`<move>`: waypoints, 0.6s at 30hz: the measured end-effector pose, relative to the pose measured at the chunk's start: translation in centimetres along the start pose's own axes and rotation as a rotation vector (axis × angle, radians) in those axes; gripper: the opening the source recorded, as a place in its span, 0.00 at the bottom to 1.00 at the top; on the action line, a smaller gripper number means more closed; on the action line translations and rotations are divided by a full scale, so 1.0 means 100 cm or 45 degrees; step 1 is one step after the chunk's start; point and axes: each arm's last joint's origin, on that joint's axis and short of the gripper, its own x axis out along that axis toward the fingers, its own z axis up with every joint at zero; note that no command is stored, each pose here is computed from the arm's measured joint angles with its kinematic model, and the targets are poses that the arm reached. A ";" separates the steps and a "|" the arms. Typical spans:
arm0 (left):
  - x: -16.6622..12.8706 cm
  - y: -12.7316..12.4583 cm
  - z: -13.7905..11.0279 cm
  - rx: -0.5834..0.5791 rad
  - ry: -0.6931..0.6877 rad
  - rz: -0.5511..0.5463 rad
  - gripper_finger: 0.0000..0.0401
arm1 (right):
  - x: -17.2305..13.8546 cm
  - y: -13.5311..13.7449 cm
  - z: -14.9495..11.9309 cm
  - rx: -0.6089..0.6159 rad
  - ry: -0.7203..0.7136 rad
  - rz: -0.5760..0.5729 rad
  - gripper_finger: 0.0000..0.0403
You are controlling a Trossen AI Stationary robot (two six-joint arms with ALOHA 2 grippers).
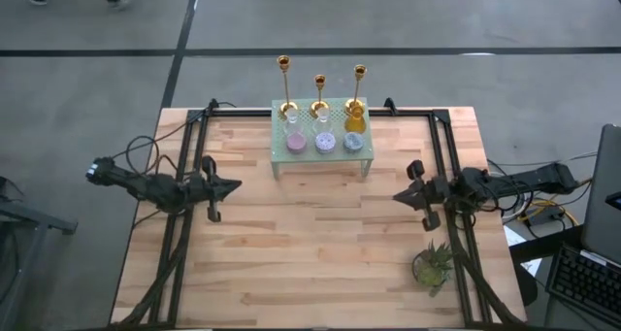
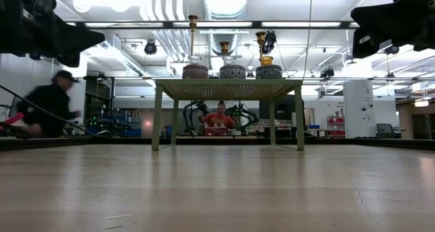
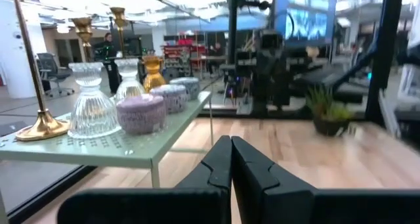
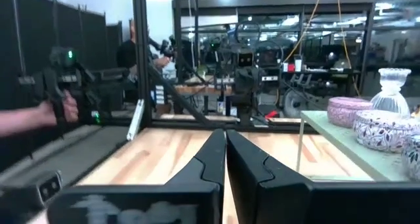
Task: Pick & Place candle stick holders
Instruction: Return to Home Position
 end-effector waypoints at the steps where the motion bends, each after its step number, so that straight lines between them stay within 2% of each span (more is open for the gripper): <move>1: 0.000 0.000 -0.001 0.018 0.015 -0.001 0.02 | 0.000 0.000 0.000 0.023 -0.005 0.000 0.02; 5: 0.000 0.000 -0.003 0.035 0.037 -0.003 0.02 | 0.000 0.000 0.000 0.117 0.003 0.000 0.02; 18: 0.001 -0.001 -0.004 0.038 0.062 -0.005 0.02 | 0.000 0.000 -0.002 0.112 0.027 -0.002 0.02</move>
